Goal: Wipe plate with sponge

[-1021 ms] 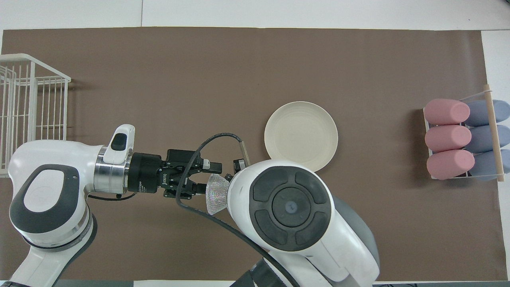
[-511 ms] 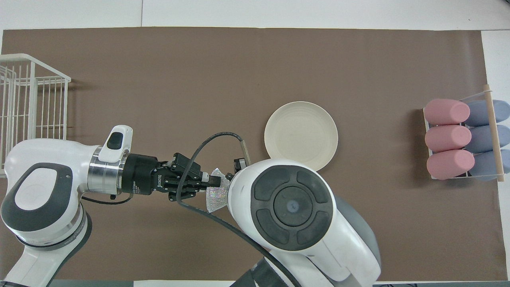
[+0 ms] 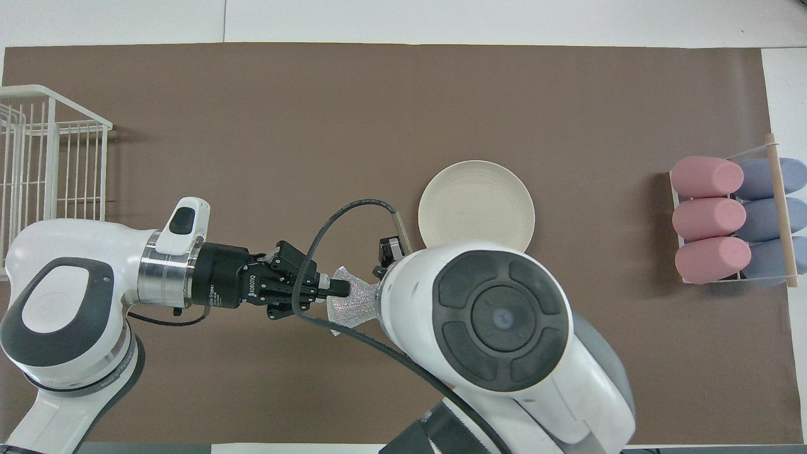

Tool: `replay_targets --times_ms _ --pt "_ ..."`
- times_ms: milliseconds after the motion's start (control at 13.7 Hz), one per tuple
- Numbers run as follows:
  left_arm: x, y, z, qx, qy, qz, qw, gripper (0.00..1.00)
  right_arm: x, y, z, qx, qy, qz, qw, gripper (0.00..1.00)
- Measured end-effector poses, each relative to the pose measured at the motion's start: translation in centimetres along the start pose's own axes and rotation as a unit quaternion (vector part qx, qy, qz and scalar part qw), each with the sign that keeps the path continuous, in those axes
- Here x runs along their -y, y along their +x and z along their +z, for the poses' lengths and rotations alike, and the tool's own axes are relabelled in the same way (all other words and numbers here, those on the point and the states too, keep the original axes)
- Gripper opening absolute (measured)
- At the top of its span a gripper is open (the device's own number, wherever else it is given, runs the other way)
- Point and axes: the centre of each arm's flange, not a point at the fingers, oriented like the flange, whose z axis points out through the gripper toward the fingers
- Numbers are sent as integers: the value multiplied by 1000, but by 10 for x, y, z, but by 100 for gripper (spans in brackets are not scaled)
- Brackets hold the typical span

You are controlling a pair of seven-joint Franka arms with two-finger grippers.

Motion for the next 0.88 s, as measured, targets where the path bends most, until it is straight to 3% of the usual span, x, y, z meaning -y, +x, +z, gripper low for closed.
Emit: replay_targets --times_ms 146,365,657,875 --pt "0 0 -1 -2 6 -4 1000 4 5 22 -11 -3 0 -19 1000 68" --pt "-2 1 -12 -21 43 -20 999 4 11 75 -32 -14 -17 -93 995 100" --pt "-14 4 -59 -82 100 -34 991 4 13 165 -56 -15 -55 -211 976 100" --pt "-31 -1 -86 -147 174 -57 972 4 16 219 -62 -5 -70 -281 957 100"
